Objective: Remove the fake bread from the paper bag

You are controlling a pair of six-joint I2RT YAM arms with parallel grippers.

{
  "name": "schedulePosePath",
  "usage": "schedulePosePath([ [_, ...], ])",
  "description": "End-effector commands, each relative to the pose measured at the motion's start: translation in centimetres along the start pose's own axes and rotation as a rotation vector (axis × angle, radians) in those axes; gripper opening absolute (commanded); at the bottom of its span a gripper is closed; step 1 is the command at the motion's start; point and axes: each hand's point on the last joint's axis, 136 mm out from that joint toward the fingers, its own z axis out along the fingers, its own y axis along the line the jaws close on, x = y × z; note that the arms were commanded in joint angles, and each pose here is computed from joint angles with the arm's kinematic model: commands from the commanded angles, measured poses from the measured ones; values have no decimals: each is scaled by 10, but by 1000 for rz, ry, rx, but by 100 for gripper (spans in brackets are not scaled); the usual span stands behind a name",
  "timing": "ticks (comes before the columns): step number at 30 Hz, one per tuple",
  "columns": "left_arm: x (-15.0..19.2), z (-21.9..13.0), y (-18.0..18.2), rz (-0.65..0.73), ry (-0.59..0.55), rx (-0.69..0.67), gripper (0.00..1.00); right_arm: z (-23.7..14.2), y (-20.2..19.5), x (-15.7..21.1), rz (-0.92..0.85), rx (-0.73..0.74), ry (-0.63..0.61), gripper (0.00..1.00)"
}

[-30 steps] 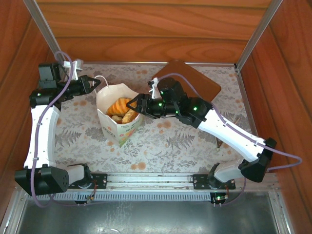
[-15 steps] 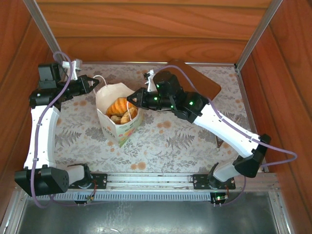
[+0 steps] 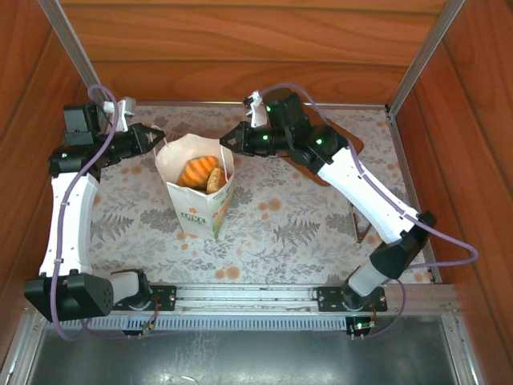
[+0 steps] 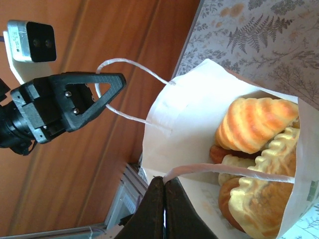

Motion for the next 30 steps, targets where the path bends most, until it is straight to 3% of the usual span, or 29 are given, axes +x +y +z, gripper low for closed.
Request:
schedulePosePath([
  [1,-7,-3,-13,0,-4,52,19,-15,14,-7,-81,-60,29,6],
  [18,-13,-4,-22,-76,27,149,24,-15,-8,-18,-98,-8,71,9],
  [22,-14,-2,-22,-81,34,157,13,-15,-9,-17,-93,-6,70,10],
  [28,-17,-5,-24,-66,21,152,8,-17,-16,-14,-91,20,63,11],
  [30,-18,-7,-26,-56,14,147,1,-18,-19,-13,-86,32,61,12],
])
